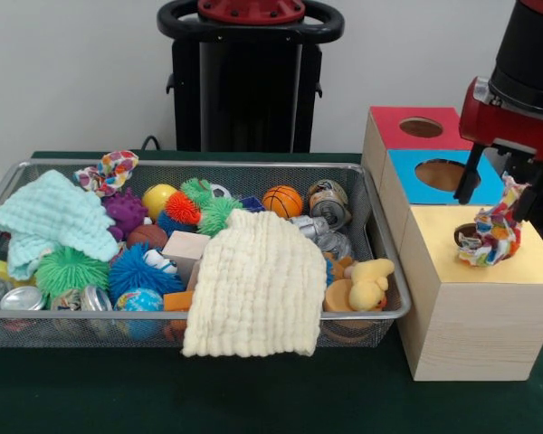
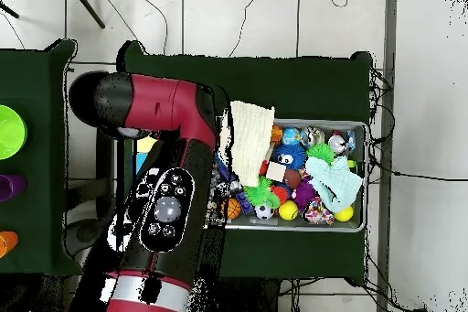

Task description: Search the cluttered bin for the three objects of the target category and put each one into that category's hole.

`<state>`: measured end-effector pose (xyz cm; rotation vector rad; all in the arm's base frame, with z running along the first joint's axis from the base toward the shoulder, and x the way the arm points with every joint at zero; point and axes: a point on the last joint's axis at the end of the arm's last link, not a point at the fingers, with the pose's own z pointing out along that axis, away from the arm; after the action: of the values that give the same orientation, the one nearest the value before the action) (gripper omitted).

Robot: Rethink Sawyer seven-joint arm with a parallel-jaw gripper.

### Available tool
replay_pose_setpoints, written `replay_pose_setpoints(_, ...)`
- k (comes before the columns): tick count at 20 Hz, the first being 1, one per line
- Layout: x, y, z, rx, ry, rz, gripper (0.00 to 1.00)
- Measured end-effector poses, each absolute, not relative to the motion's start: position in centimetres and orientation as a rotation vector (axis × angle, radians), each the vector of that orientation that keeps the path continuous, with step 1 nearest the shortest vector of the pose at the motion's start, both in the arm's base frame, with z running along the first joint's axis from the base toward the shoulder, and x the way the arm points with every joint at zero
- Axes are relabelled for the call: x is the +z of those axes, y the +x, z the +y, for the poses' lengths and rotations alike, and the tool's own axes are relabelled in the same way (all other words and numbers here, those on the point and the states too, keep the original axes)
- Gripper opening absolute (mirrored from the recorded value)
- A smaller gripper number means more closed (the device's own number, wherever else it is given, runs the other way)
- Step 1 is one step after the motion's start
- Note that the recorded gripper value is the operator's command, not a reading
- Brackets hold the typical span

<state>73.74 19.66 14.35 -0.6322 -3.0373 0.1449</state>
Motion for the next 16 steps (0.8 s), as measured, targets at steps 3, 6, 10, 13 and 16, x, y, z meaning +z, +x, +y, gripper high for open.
replay_pose_setpoints(3,14.5,73.5,19.5,0.144,-0.638,-3.033,1.0)
replay_pose_setpoints(6,14.6,73.1,19.3,0.145,-0.646,-3.029,1.0)
replay_pose_setpoints(10,14.6,72.5,18.7,0.148,-0.666,-3.032,1.0)
replay_pose_setpoints(13,14.4,72.2,18.3,0.151,-0.678,-3.04,1.0)
replay_pose_setpoints(16,14.3,71.9,18.0,0.155,-0.689,-3.051,1.0)
